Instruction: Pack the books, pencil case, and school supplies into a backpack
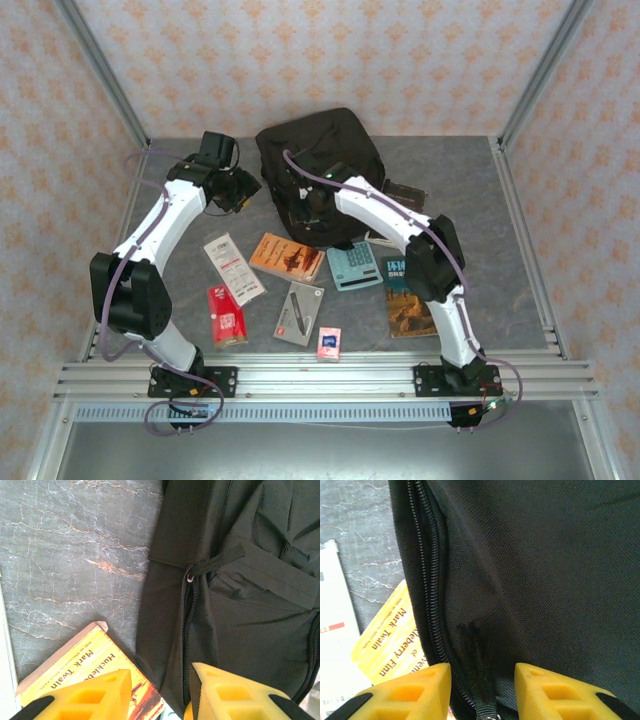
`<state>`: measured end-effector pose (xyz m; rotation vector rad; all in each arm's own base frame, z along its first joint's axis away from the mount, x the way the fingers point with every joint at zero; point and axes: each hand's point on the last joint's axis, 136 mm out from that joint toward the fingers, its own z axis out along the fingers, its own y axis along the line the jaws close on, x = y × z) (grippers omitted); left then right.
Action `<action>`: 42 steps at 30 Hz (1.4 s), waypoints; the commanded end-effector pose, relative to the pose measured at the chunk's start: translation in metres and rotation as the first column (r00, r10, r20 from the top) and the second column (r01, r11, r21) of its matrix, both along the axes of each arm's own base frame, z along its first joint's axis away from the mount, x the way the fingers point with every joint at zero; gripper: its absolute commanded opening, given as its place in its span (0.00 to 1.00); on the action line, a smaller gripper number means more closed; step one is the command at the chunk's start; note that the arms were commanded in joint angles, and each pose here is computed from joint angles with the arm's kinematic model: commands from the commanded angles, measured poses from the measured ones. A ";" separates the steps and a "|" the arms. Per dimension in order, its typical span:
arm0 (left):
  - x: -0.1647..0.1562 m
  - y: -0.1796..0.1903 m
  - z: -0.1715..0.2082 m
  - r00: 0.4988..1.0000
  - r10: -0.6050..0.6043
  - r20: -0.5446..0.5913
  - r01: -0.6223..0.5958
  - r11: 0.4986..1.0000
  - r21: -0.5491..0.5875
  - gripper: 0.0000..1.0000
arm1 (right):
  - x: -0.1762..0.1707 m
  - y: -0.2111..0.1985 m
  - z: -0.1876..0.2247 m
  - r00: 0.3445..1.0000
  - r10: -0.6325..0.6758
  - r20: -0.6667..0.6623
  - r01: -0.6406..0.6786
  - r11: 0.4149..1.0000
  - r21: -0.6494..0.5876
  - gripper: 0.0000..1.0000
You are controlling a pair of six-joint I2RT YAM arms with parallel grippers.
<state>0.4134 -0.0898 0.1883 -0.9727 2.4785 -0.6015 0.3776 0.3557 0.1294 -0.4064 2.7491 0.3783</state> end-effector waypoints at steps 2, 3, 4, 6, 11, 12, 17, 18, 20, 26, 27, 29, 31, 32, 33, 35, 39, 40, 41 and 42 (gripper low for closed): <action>-0.002 0.002 0.013 0.999 0.017 0.035 -0.016 0.999 -0.032 0.36 | -0.001 -0.007 -0.012 1.000 -0.001 -0.014 0.000 0.997 -0.078 0.38; -0.002 0.002 0.012 0.999 0.020 0.032 -0.019 0.999 -0.035 0.36 | -0.002 -0.006 -0.014 1.000 0.002 -0.019 -0.003 0.997 -0.081 0.38; -0.002 0.002 0.012 0.999 0.021 0.032 -0.020 0.999 -0.039 0.36 | -0.003 -0.006 -0.016 1.000 0.005 -0.025 -0.007 0.996 -0.089 0.36; -0.001 0.003 0.010 0.999 0.023 0.028 -0.022 0.999 -0.040 0.36 | -0.005 -0.005 -0.017 1.000 0.015 -0.026 -0.018 0.995 -0.099 0.26; -0.001 0.003 0.008 0.999 0.026 0.025 -0.025 0.999 -0.046 0.36 | -0.005 -0.003 -0.001 1.000 0.018 0.011 -0.017 0.996 -0.082 0.00; -0.001 0.002 0.007 0.999 0.024 0.023 -0.023 0.999 -0.048 0.36 | -0.004 -0.004 0.005 1.000 0.014 0.025 -0.012 0.997 -0.074 0.00; -0.005 -0.006 0.004 1.000 0.006 0.016 -0.005 0.999 -0.041 0.37 | -0.005 -0.004 0.046 0.991 -0.018 0.133 0.011 0.999 0.051 0.00; -0.006 -0.010 0.002 1.000 -0.004 0.012 0.005 0.999 -0.041 0.38 | -0.007 -0.004 0.051 0.989 -0.025 0.148 0.013 0.997 0.078 0.00; -0.008 -0.023 -0.002 0.999 -0.032 0.002 0.032 0.999 -0.044 0.39 | -0.010 -0.003 0.062 0.982 -0.041 0.184 0.013 0.989 0.149 0.00; -0.004 -0.053 -0.020 0.996 -0.073 -0.047 0.068 0.993 -0.096 0.41 | -0.016 -0.002 0.076 0.965 -0.081 0.249 0.005 0.957 0.289 0.00; -0.004 -0.055 -0.025 0.995 -0.076 -0.059 0.070 0.993 -0.095 0.42 | -0.016 -0.001 0.076 0.965 -0.086 0.249 0.007 0.953 0.303 0.00; -0.005 -0.061 -0.035 0.992 -0.084 -0.089 0.075 0.992 -0.103 0.42 | -0.016 0.000 0.073 0.964 -0.093 0.249 0.010 0.949 0.316 0.00; -0.005 -0.066 -0.045 0.990 -0.087 -0.107 0.074 0.991 -0.116 0.42 | -0.015 0.003 0.068 0.966 -0.095 0.241 0.011 0.945 0.328 0.00; -0.004 -0.067 -0.048 0.990 -0.086 -0.113 0.072 0.991 -0.117 0.42 | -0.015 0.004 0.066 0.967 -0.096 0.236 0.012 0.942 0.334 0.00; -0.004 -0.069 -0.051 0.989 -0.086 -0.119 0.072 0.991 -0.117 0.42 | -0.015 0.006 0.065 0.968 -0.097 0.231 0.012 0.939 0.344 0.00; -0.001 -0.072 -0.056 0.989 -0.088 -0.122 0.072 0.989 -0.128 0.43 | -0.014 0.010 0.062 0.970 -0.099 0.221 0.013 0.933 0.361 0.00; 0.005 -0.084 -0.060 0.987 -0.108 -0.121 0.091 0.985 -0.144 0.43 | -0.014 0.016 0.054 0.974 -0.099 0.204 0.015 0.925 0.380 0.00; 0.006 -0.087 -0.062 0.986 -0.117 -0.122 0.099 0.984 -0.146 0.43 | -0.014 0.018 0.052 0.975 -0.101 0.200 0.017 0.924 0.383 0.00; 0.007 -0.090 -0.063 0.984 -0.123 -0.126 0.104 0.984 -0.144 0.44 | -0.014 0.018 0.051 0.975 -0.103 0.198 0.019 0.922 0.386 0.00; 0.007 -0.092 -0.067 0.983 -0.128 -0.134 0.109 0.984 -0.140 0.44 | -0.014 0.018 0.049 0.974 -0.109 0.198 0.024 0.921 0.389 0.00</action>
